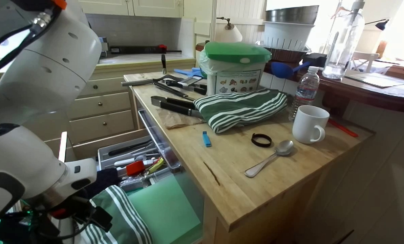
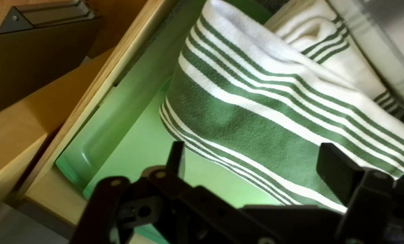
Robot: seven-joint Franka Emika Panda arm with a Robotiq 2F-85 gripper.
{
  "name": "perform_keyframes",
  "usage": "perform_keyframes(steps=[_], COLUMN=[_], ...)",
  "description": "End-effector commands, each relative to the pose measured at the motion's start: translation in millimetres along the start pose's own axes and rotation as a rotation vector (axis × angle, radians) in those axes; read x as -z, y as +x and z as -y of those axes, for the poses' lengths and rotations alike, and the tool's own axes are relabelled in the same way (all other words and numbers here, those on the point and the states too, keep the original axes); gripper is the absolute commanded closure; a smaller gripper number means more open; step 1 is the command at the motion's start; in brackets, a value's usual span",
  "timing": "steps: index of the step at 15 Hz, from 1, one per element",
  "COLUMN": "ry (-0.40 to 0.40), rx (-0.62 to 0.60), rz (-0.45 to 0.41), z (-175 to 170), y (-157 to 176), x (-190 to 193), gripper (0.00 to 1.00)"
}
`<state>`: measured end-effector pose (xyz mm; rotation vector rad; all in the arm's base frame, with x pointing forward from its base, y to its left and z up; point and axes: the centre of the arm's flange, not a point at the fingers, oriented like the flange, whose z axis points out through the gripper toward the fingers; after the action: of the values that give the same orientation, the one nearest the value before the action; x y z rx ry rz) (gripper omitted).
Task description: Take the black item out of the drawer
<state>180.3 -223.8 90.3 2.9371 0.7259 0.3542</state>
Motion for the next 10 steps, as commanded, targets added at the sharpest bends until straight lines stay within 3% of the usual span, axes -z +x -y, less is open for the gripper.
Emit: perform_keyframes(steps=[1, 5, 6, 10], ry=[0.109, 0.200, 0.180, 0.181], rx=[-0.008, -0.014, 0.004, 0.012], rz=[0.036, 0.086, 0.037, 0.039], z=[33.0, 45.5, 14.9, 16.6], y=[43.1, 91.3, 50.4, 57.4], x=[61.0, 76.4, 40.1, 40.4], gripper=[0.00, 0.00, 0.00, 0.00])
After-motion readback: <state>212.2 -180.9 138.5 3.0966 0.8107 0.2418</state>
